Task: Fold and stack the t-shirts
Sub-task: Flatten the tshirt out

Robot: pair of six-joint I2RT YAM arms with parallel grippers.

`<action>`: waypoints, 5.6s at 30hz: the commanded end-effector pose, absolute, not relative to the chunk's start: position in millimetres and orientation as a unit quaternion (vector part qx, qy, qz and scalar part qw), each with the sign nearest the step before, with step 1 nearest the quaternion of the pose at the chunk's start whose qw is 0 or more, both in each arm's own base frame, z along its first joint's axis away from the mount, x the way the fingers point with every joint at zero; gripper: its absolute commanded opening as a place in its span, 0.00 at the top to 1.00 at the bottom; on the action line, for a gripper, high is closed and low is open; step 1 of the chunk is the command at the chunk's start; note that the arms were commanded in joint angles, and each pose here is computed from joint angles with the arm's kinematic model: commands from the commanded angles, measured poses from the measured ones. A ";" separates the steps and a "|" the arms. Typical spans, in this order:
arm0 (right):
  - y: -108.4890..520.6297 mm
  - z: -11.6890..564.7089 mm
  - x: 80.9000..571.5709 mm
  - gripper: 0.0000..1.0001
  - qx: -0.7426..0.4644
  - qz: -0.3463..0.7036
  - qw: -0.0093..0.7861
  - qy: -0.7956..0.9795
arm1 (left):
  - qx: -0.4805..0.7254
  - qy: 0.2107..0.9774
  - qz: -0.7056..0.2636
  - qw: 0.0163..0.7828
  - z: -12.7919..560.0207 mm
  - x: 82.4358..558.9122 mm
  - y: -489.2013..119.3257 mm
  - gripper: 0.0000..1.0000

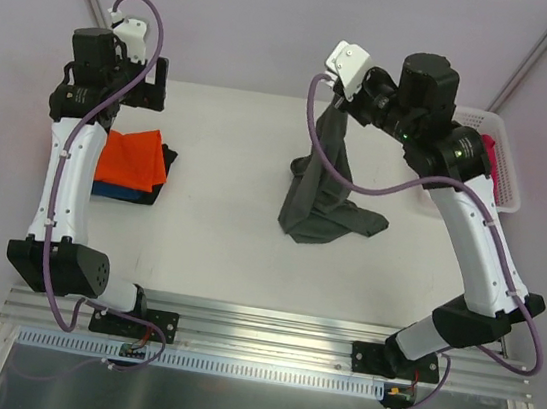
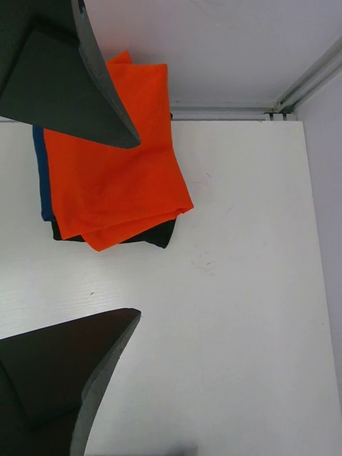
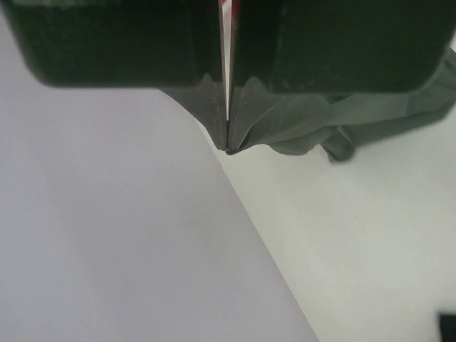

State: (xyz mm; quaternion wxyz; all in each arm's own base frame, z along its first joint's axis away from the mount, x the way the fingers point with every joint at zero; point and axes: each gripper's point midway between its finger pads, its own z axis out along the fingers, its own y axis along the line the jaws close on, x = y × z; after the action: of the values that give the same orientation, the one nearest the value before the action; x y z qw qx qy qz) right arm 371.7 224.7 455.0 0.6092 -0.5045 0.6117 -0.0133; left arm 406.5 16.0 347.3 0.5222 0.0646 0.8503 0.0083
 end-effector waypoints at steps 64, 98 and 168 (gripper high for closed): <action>-32.9 263.2 491.2 0.99 -0.298 -0.248 0.338 0.857 | 0.633 0.721 -0.130 0.249 96.3 323.7 -445.0 0.43; -39.7 334.5 457.9 0.99 -0.242 -0.215 0.418 0.849 | 0.510 0.775 0.032 0.372 244.7 398.8 -210.2 1.00; 14.4 290.1 501.6 0.99 -0.298 -0.204 0.388 0.848 | 0.447 0.862 -0.058 0.232 93.1 434.9 -270.1 1.00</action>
State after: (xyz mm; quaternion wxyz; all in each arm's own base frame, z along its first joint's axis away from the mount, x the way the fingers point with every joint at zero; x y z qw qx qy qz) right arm 496.9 17.2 256.0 0.3473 -0.3203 0.8603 -0.1914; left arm 426.4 -277.2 41.2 0.1834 0.4622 0.8651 -0.0652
